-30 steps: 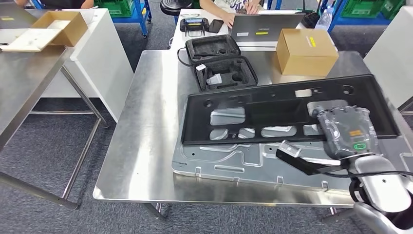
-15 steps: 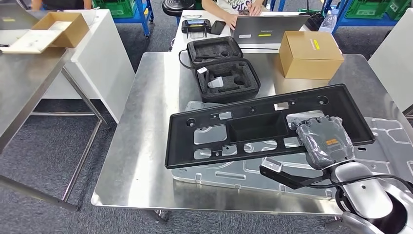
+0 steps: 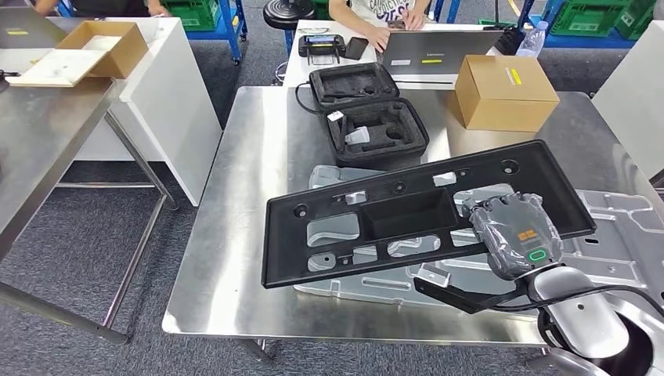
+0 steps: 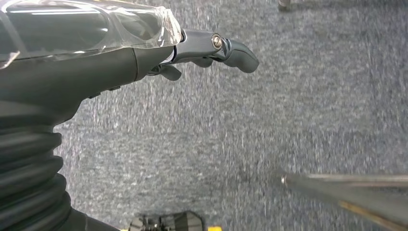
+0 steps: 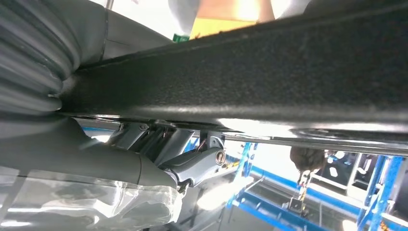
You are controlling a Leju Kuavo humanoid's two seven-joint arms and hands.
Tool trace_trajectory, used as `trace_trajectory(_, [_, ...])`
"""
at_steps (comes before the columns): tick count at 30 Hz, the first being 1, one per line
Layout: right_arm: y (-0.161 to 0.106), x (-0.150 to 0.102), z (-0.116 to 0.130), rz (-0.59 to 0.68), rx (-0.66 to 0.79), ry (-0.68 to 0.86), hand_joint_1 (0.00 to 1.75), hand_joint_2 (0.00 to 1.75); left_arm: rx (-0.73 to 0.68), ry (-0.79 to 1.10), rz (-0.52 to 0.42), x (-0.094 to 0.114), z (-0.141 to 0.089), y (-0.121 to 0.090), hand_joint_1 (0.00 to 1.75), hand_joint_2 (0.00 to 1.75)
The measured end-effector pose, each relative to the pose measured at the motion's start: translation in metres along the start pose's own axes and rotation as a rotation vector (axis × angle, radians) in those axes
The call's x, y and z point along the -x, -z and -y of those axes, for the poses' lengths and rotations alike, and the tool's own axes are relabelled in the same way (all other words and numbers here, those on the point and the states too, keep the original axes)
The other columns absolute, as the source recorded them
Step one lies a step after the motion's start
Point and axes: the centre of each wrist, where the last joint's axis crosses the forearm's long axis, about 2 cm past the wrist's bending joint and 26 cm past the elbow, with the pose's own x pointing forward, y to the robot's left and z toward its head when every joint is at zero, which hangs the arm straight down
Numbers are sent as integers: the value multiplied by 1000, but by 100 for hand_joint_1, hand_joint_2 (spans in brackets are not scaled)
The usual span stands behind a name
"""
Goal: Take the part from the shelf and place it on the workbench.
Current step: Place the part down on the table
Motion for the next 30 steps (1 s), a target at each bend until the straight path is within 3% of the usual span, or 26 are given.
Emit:
trace_trajectory(21, [-14, 16, -11, -147, -18, -113, 175, 175, -16, 5, -20, 4, -1, -2, 0, 175])
trace_trajectory(25, [-13, 22, -10, -171, -10, -114, 0, 0, -8, 3, -17, 2, -3, -1, 0, 175])
trace_trajectory(28, [-14, 24, -9, -178, -9, -108, 0, 0, -6, 3, -14, 1, -5, 0, 0, 175])
trace_trajectory(30, [-13, 25, -8, -182, -6, -107, 0, 0, -13, 4, -14, 1, -5, 0, 0, 87])
